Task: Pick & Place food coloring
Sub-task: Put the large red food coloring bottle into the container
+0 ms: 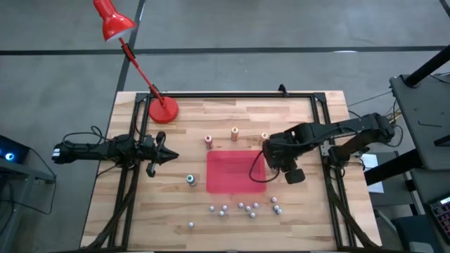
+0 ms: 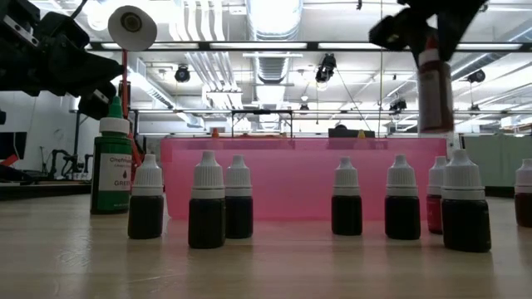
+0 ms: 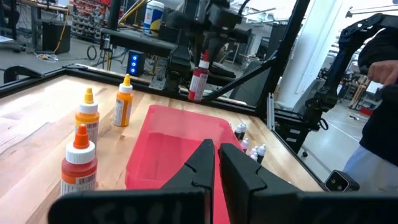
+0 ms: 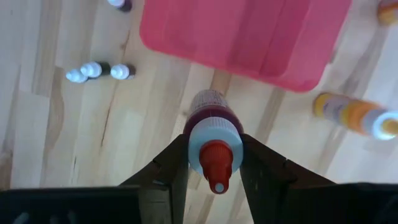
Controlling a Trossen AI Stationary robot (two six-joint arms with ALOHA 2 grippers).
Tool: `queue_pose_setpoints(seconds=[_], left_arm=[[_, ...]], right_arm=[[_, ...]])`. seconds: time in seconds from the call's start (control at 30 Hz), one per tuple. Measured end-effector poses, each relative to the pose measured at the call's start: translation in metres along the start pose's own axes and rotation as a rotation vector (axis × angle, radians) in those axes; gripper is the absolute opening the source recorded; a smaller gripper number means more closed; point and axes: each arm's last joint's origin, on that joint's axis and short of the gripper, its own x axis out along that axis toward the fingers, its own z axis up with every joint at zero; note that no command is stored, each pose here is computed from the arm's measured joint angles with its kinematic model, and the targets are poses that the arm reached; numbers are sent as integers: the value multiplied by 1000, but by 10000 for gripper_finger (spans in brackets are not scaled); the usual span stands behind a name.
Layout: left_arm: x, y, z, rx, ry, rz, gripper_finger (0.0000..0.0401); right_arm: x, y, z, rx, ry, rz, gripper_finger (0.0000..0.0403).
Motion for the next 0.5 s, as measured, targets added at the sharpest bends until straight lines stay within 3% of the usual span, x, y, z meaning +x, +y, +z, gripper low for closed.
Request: queue_pose_setpoints(seconds=[0.5], left_arm=[[0, 0, 0, 0, 0, 0, 0]], right_arm=[[2, -18, 43, -56, -10, -9, 111]])
